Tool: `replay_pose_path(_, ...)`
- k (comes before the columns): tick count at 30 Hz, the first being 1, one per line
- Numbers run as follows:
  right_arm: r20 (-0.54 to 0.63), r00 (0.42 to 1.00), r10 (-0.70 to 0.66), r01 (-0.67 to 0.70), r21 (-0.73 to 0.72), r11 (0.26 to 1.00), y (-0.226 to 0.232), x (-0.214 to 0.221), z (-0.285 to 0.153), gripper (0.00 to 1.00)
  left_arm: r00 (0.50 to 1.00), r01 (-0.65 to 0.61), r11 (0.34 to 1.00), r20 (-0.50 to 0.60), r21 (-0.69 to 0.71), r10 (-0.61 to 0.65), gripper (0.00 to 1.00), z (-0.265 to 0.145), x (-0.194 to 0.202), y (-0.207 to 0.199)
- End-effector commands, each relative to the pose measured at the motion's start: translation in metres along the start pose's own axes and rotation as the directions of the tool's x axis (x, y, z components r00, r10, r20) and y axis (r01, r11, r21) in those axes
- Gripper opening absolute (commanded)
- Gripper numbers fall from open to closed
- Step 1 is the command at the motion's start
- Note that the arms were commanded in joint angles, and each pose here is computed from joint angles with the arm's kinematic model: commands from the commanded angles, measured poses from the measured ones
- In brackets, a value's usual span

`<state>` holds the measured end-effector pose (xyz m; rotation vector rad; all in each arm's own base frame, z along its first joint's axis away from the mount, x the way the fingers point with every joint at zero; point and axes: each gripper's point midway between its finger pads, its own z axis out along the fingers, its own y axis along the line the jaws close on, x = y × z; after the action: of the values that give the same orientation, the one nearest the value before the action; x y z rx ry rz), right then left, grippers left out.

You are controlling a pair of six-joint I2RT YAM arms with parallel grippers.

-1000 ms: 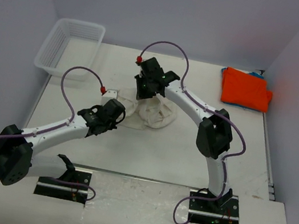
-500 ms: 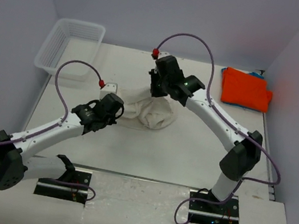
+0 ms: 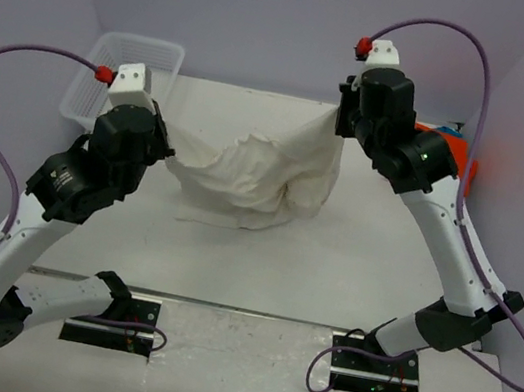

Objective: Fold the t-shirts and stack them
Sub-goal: Flatten out the tshirt

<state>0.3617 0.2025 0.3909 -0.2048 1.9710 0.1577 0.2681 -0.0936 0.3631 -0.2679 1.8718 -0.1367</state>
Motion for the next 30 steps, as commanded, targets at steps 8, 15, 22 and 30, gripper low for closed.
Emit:
replay_pose_path(8, 0.289, 0.957, 0.009, -0.064, 0.182, 0.981, -0.084, -0.093, -0.128, 0.0, 0.989, -0.04, 0.989, 0.134, -0.144, 0.06, 0.0, -0.042, -0.074, 0.039)
replay_pose_path(15, 0.451, 0.892, 0.035, -0.154, 0.231, 0.961, -0.124, -0.119, -0.2, 0.0, 0.97, -0.05, 0.997, 0.236, -0.064, 0.064, 0.0, -0.067, -0.12, 0.034)
replay_pose_path(22, 0.623, 0.782, 0.012, -0.155, 0.176, 0.972, -0.142, -0.149, -0.278, 0.0, 0.94, -0.064, 0.997, 0.339, 0.049, 0.044, 0.0, -0.098, -0.17, 0.022)
replay_pose_path(30, 0.704, 0.711, -0.003, -0.148, 0.153, 0.977, -0.15, -0.172, -0.312, 0.0, 0.908, -0.082, 0.983, 0.419, 0.166, 0.004, 0.0, -0.129, -0.207, 0.01)
